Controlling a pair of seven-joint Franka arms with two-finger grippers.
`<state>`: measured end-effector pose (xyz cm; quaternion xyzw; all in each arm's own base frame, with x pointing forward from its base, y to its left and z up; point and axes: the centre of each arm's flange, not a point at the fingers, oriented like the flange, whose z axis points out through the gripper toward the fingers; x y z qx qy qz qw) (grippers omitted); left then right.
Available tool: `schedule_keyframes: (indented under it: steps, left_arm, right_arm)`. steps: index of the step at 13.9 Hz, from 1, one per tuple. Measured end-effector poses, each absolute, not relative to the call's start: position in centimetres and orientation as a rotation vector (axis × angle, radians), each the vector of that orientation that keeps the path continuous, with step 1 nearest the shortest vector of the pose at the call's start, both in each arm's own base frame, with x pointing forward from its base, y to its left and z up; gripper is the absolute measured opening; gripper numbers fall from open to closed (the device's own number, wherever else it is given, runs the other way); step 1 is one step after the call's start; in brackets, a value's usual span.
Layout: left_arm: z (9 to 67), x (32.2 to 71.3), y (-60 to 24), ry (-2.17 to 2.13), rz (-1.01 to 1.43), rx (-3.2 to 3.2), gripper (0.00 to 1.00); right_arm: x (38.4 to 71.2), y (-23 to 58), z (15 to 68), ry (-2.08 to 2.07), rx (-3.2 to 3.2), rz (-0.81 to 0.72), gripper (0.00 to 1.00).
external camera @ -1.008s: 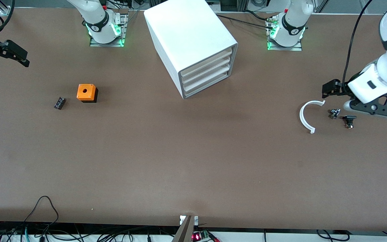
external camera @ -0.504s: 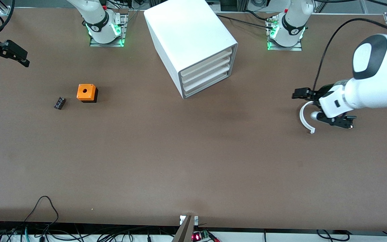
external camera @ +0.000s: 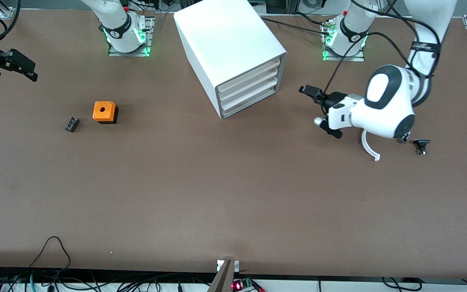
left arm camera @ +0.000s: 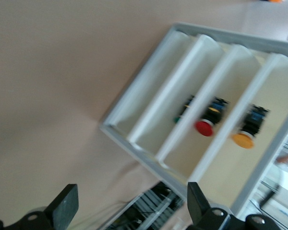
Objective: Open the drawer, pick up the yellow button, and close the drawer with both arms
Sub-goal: 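Move the left gripper to the cabinet's lowest drawer handle, then grip the drawer handle with the left gripper and pull it open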
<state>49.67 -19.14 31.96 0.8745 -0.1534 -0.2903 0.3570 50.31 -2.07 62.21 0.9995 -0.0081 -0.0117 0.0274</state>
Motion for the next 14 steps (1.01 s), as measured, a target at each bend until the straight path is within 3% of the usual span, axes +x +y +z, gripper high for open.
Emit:
schedule_keyframes:
  steps: [5,8,10,14]
  left_arm:
    - [29.9,45.5,-25.3,-0.362,-0.839,2.056,0.97]
    - [28.3,44.0,-26.6,-0.358,-0.872,2.011,0.86]
    - [28.0,43.6,-27.2,-0.358,-0.879,1.997,0.84]
    - [27.1,41.7,-30.0,-0.349,-0.863,1.994,0.81]
  right_arm:
    - [50.1,-2.4,62.4,-0.033,3.087,-0.042,1.0]
    - [49.1,-3.3,64.9,-0.068,3.107,-0.033,1.0]
    - [48.7,-4.1,66.1,-0.099,3.157,-0.022,1.0]
    - [50.5,-5.8,64.6,-0.154,3.156,0.011,1.0]
